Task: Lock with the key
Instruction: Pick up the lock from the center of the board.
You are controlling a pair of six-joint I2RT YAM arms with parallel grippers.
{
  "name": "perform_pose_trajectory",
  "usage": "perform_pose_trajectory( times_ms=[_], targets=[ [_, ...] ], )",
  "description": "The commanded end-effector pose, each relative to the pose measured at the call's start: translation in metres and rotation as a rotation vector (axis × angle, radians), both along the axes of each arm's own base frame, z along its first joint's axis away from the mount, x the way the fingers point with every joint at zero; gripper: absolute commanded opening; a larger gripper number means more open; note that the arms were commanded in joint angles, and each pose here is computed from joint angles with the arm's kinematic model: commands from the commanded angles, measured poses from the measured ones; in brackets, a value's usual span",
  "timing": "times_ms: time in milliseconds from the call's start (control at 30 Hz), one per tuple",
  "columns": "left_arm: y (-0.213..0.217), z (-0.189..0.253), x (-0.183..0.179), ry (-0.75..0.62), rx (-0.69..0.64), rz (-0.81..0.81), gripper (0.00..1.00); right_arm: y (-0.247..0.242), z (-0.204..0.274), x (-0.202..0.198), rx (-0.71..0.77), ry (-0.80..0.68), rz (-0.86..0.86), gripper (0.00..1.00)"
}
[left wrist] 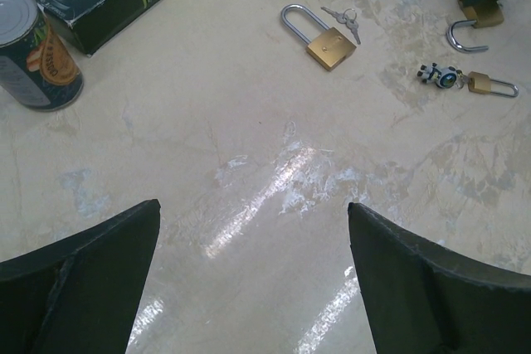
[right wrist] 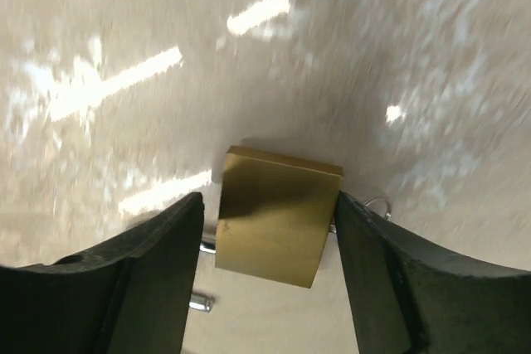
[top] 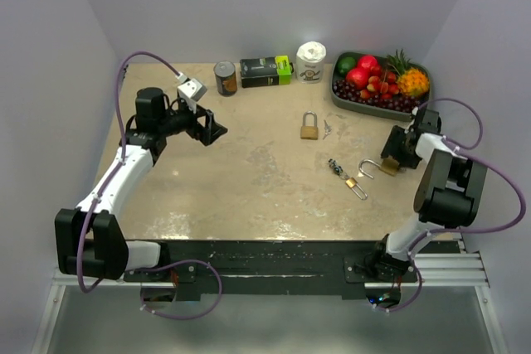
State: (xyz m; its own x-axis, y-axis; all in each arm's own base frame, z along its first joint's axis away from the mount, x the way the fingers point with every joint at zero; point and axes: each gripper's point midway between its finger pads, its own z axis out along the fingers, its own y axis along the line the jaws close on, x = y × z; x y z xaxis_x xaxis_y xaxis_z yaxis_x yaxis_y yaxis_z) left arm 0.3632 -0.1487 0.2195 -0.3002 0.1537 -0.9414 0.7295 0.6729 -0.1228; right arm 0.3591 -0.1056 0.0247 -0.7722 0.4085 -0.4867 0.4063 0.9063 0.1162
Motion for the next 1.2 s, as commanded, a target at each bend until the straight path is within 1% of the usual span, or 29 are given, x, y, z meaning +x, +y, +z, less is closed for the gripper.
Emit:
perform_pose_trajectory(
  times_ms=[0, 33, 67, 100, 167, 200, 233, 267, 300, 333, 367, 400, 433, 500, 533, 567, 600, 633, 700, 733, 800, 833, 900, 1000, 1100, 1167],
  targets=[
    [0.003, 0.015, 0.000, -0.071, 0.003, 0.004, 0.99, 0.032, 0.013, -0.026, 0.122, 0.008, -0.025, 0.71],
    [0.003, 0.016, -0.001, -0.075, 0.004, 0.003, 0.99, 0.032, 0.016, -0.026, 0.119, 0.003, -0.006, 0.74],
    [0.003, 0.017, -0.001, -0.080, 0.005, 0.002, 0.99, 0.034, 0.021, -0.026, 0.116, -0.003, 0.022, 0.80],
    [0.004, 0.018, -0.002, -0.082, 0.008, 0.001, 0.99, 0.036, 0.031, -0.023, 0.118, -0.033, 0.054, 0.82],
    [0.005, 0.020, -0.002, -0.095, 0.028, -0.001, 0.99, 0.032, 0.053, -0.012, 0.064, -0.077, 0.168, 0.87],
    [0.005, 0.021, -0.003, -0.100, 0.036, -0.006, 0.99, 0.032, 0.061, -0.007, 0.040, -0.095, 0.235, 0.92],
    [0.005, 0.020, -0.005, -0.092, 0.044, -0.017, 0.99, 0.029, 0.080, 0.005, -0.025, -0.139, 0.370, 0.96],
    [0.005, 0.020, -0.006, -0.097, 0.057, -0.031, 0.99, 0.030, 0.084, 0.005, -0.037, -0.129, 0.435, 0.99],
    [0.005, 0.019, -0.007, -0.094, 0.061, -0.042, 0.99, 0.030, 0.089, 0.007, -0.058, -0.129, 0.515, 0.99],
    [0.004, 0.018, -0.011, -0.081, 0.064, -0.056, 0.99, 0.030, 0.097, 0.017, -0.108, -0.149, 0.676, 0.99],
    [0.004, 0.016, -0.012, -0.081, 0.071, -0.064, 0.99, 0.033, 0.095, 0.009, -0.092, -0.112, 0.743, 0.99],
    [0.003, 0.016, -0.013, -0.079, 0.072, -0.068, 0.99, 0.035, 0.094, 0.010, -0.090, -0.105, 0.813, 0.99],
    [0.003, 0.017, -0.014, -0.080, 0.072, -0.070, 0.99, 0.039, 0.092, 0.006, -0.093, -0.097, 0.972, 0.99],
    [0.002, 0.019, -0.018, -0.090, 0.074, -0.090, 0.99, 0.046, 0.088, 0.002, -0.084, -0.099, 1.113, 0.99],
    [0.001, 0.019, -0.019, -0.090, 0.075, -0.099, 0.99, 0.045, 0.084, 0.006, -0.110, -0.108, 1.229, 0.99],
    [0.000, 0.020, -0.021, -0.098, 0.080, -0.113, 0.99, 0.055, 0.083, -0.005, -0.047, -0.104, 1.291, 0.99],
    [-0.001, 0.020, -0.024, -0.092, 0.080, -0.130, 0.99, 0.057, 0.081, -0.007, -0.028, -0.101, 1.340, 0.99],
    [0.000, 0.019, -0.025, -0.090, 0.085, -0.132, 0.99, 0.061, 0.074, -0.014, 0.022, -0.087, 1.426, 0.99],
    [0.001, 0.017, -0.025, -0.086, 0.093, -0.122, 0.99, 0.067, 0.066, -0.020, 0.082, -0.080, 1.505, 0.99],
    [0.002, 0.017, -0.024, -0.086, 0.096, -0.118, 0.99, 0.066, 0.063, -0.021, 0.081, -0.078, 1.551, 0.99],
    [0.003, 0.016, -0.024, -0.084, 0.100, -0.107, 0.99, 0.061, 0.047, -0.022, 0.079, -0.042, 1.533, 0.99],
    [0.004, 0.019, -0.024, -0.090, 0.100, -0.105, 0.99, 0.057, 0.043, -0.014, 0.029, -0.053, 1.535, 0.99],
    [0.005, 0.016, -0.026, -0.084, 0.104, -0.097, 0.99, 0.051, 0.039, -0.017, -0.018, -0.028, 1.547, 0.99],
    [0.006, 0.015, -0.027, -0.087, 0.110, -0.091, 0.99, 0.050, 0.026, -0.032, -0.016, 0.011, 1.564, 0.99],
    [0.006, 0.014, -0.027, -0.088, 0.108, -0.092, 0.99, 0.046, 0.020, -0.034, -0.054, 0.022, 1.555, 0.99],
    [0.006, 0.013, -0.027, -0.086, 0.108, -0.093, 0.99, 0.039, 0.018, -0.029, -0.116, 0.025, 1.556, 0.99]
  ],
)
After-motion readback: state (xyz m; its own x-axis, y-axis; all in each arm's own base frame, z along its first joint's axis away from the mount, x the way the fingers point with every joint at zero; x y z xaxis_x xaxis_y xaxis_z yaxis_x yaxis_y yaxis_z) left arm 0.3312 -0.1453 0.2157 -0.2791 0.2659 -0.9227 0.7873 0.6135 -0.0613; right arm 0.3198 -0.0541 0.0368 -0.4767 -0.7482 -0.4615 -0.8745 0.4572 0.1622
